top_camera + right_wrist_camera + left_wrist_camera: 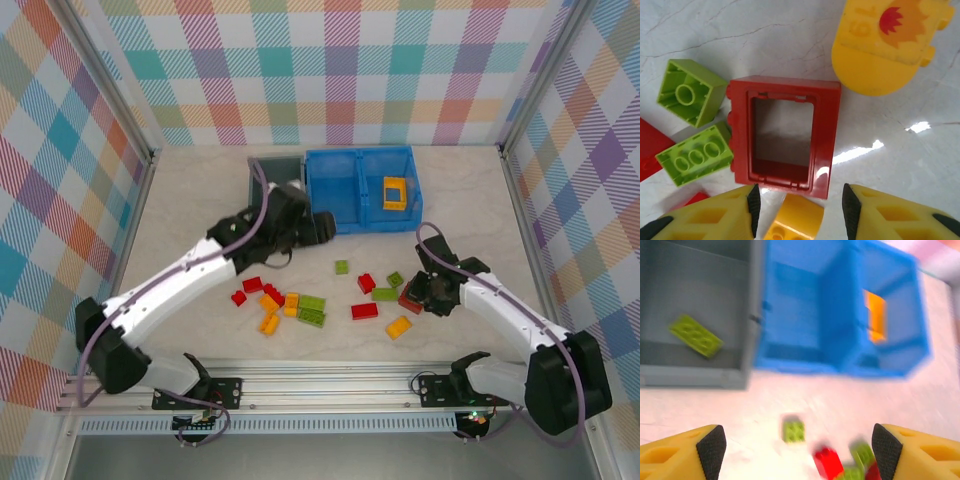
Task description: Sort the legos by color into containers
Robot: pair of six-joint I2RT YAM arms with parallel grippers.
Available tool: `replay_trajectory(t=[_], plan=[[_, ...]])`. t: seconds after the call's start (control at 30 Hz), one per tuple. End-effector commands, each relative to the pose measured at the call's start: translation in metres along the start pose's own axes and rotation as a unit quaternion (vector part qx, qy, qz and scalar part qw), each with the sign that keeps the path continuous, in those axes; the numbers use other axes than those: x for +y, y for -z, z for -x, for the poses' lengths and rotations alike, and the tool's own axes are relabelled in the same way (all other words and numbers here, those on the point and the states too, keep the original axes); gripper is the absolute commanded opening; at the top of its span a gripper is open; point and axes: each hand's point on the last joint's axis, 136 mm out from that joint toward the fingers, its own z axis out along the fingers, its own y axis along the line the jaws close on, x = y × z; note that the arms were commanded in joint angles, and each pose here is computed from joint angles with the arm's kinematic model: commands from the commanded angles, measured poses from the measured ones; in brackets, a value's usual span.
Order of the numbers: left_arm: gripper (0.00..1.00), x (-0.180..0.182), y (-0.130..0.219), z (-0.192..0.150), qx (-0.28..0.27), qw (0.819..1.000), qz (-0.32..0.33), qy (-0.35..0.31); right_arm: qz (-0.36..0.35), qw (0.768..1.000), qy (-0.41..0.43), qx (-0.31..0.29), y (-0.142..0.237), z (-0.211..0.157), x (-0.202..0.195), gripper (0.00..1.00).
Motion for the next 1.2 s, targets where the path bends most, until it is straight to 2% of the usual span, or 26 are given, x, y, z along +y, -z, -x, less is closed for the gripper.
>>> replay_trajectory(t=[0.0, 0.2, 0.37, 0.53, 0.7, 0.83, 0.9, 1.03, 1.17], plan=[[0.79, -0.029, 0.017, -0.023, -0.008, 0.996, -0.074, -0.048, 0.006, 1.000, 0.001, 0.003, -0.011, 0.004, 0.000, 0.46], [0.79, -0.055, 0.046, -0.064, -0.005, 0.986, -0.139, -0.087, -0.011, 1.000, 0.001, 0.009, -0.023, 0.010, -0.003, 0.41], [0.76, -0.060, 0.044, -0.083, 0.006, 0.985, -0.139, -0.098, -0.020, 1.000, 0.006, 0.003, -0.030, 0.015, -0.005, 0.30], [0.75, -0.059, 0.050, -0.074, -0.025, 0.988, -0.124, -0.094, -0.022, 0.999, 0.014, -0.027, -0.017, 0.022, -0.009, 0.18], [0.74, -0.050, 0.069, -0.051, -0.068, 0.989, -0.103, -0.082, 0.018, 0.995, 0.058, -0.081, 0.026, 0.031, 0.011, 0.11], [0.73, -0.026, 0.093, -0.025, -0.115, 0.990, -0.046, -0.065, 0.072, 0.977, 0.156, -0.130, 0.081, 0.036, 0.073, 0.10], [0.74, -0.026, 0.104, -0.015, -0.135, 0.987, -0.043, -0.071, 0.092, 0.965, 0.206, -0.133, 0.096, 0.037, 0.114, 0.11], [0.74, -0.013, 0.119, 0.002, -0.167, 0.984, -0.008, -0.061, 0.113, 0.951, 0.261, -0.124, 0.094, 0.053, 0.185, 0.09], [0.75, -0.007, 0.124, 0.008, -0.179, 0.982, 0.005, -0.055, 0.100, 0.942, 0.293, -0.132, 0.074, 0.088, 0.245, 0.11]])
